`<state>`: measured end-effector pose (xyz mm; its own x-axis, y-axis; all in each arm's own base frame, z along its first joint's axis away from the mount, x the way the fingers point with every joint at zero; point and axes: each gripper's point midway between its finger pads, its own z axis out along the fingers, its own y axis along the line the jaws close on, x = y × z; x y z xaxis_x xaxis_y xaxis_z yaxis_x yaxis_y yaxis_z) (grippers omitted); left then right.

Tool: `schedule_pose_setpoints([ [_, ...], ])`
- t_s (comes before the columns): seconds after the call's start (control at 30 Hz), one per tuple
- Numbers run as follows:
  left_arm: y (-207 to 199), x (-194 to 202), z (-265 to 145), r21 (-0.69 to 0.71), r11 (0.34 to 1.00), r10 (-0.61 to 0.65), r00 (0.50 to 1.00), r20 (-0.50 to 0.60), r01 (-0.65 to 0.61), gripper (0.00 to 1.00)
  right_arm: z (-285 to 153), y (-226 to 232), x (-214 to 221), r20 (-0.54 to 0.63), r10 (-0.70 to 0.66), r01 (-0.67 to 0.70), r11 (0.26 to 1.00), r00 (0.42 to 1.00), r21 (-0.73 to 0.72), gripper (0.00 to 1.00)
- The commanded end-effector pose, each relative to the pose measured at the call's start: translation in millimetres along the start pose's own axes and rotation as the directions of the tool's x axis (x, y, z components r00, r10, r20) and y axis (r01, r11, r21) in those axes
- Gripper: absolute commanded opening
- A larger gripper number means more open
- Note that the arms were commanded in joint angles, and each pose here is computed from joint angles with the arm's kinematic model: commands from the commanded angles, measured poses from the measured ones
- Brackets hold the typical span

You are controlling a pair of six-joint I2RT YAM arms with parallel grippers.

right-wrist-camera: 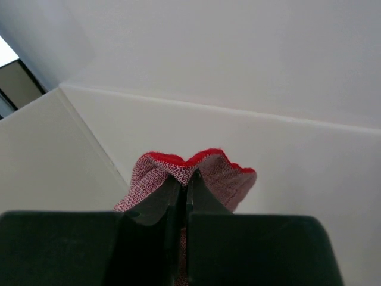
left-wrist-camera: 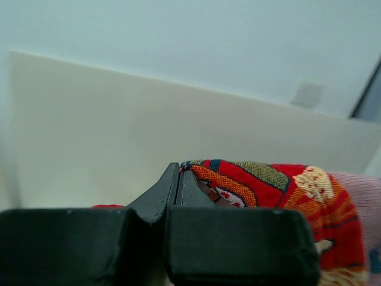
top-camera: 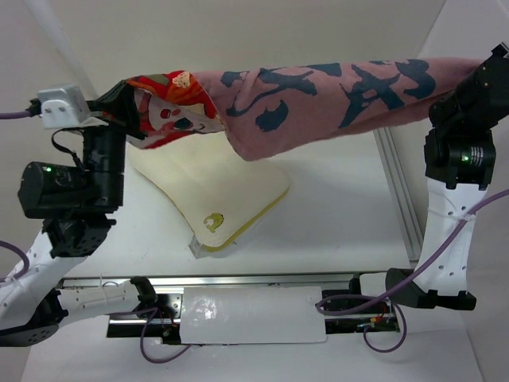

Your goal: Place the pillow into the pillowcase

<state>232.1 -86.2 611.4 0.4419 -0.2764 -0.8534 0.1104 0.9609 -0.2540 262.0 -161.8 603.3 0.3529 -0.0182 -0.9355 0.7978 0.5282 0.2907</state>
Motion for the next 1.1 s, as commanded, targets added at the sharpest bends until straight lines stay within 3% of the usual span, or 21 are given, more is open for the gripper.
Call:
schedule_pose_setpoints([
  [0.0,48,-1,-4,-0.214,0.976,0.050,0.998,0.033,-0.041,0.00,11,8,19,-0.003,-0.083,0.083,0.996,0.997,0.015,0.00],
  [0.13,63,53,-14,-0.230,0.972,0.023,0.997,-0.069,-0.038,0.00,17,72,120,-0.142,-0.238,0.193,0.943,0.961,-0.273,0.00],
  [0.27,27,161,-16,-0.025,0.999,0.022,0.956,-0.293,-0.031,0.00,6,142,215,-0.251,-0.331,0.138,0.811,0.910,-0.569,0.00],
  [0.33,7,225,-23,0.069,0.997,0.056,0.905,-0.421,-0.030,0.01,7,171,269,-0.317,-0.375,0.098,0.766,0.871,-0.636,0.00],
  [0.37,-1,275,-28,0.098,0.995,0.083,0.845,-0.528,-0.037,0.12,13,183,302,-0.355,-0.404,0.095,0.761,0.843,-0.641,0.00],
  [0.4,-3,276,-28,0.081,0.997,0.052,0.845,-0.532,-0.010,0.12,15,185,330,-0.380,-0.437,0.106,0.758,0.815,-0.644,0.00],
  [0.47,5,339,-34,0.039,0.996,0.083,0.732,-0.676,-0.077,0.12,14,200,357,-0.399,-0.475,0.121,0.748,0.784,-0.653,0.01],
  [0.5,16,354,-31,-0.027,0.996,0.043,0.710,-0.703,-0.087,0.09,17,201,396,-0.426,-0.514,0.142,0.746,0.744,-0.651,0.01],
  [0.57,27,384,-25,-0.050,0.990,0.047,0.645,-0.763,-0.132,0.10,12,216,415,-0.414,-0.542,0.171,0.733,0.731,-0.659,0.01],
  [0.6,28,380,-12,-0.056,0.995,0.013,0.640,-0.768,-0.088,0.36,11,219,444,-0.425,-0.568,0.191,0.729,0.704,-0.658,0.05],
  [0.63,29,382,-7,-0.042,0.996,0.014,0.625,-0.780,-0.074,0.54,9,216,453,-0.434,-0.593,0.227,0.731,0.678,-0.644,0.10],
  [0.67,32,383,-4,-0.042,0.997,0.006,0.613,-0.790,-0.064,0.77,11,229,442,-0.421,-0.579,0.217,0.731,0.698,-0.647,0.30],
  [0.7,40,381,-3,-0.053,0.996,-0.003,0.602,-0.798,-0.065,0.94,4,234,446,-0.426,-0.585,0.215,0.728,0.690,-0.651,0.42],
  [0.73,44,374,-1,-0.064,0.996,-0.011,0.616,-0.788,-0.064,1.00,3,233,451,-0.431,-0.595,0.220,0.724,0.678,-0.654,0.56],
  [0.77,49,361,-4,-0.095,0.994,-0.046,0.633,-0.773,-0.044,1.00,-6,238,444,-0.430,-0.590,0.206,0.721,0.684,-0.661,0.78],
  [0.8,51,355,-10,-0.095,0.995,-0.048,0.638,-0.769,-0.040,1.00,-18,238,454,-0.432,-0.611,0.209,0.706,0.664,-0.677,0.86],
  [0.87,74,360,-36,-0.170,0.984,-0.102,0.614,-0.783,-0.053,1.00,-29,239,432,-0.431,-0.577,0.196,0.727,0.694,-0.658,0.96],
  [0.93,107,355,-65,-0.312,0.948,-0.213,0.615,-0.759,-0.057,1.00,-44,217,423,-0.485,-0.552,0.185,0.767,0.678,-0.615,0.99],
  [0.97,124,357,-81,-0.366,0.927,-0.249,0.602,-0.759,-0.079,1.00,-50,208,421,-0.514,-0.537,0.169,0.783,0.669,-0.598,0.99],
  [1.0,145,356,-87,-0.433,0.897,-0.291,0.618,-0.730,-0.089,1.00,-65,187,441,-0.560,-0.555,0.172,0.788,0.614,-0.592,0.99],
  [1.07,162,365,-110,-0.482,0.873,-0.349,0.596,-0.723,-0.074,1.00,-89,169,427,-0.645,-0.475,0.081,0.837,0.599,-0.541,0.99],
])
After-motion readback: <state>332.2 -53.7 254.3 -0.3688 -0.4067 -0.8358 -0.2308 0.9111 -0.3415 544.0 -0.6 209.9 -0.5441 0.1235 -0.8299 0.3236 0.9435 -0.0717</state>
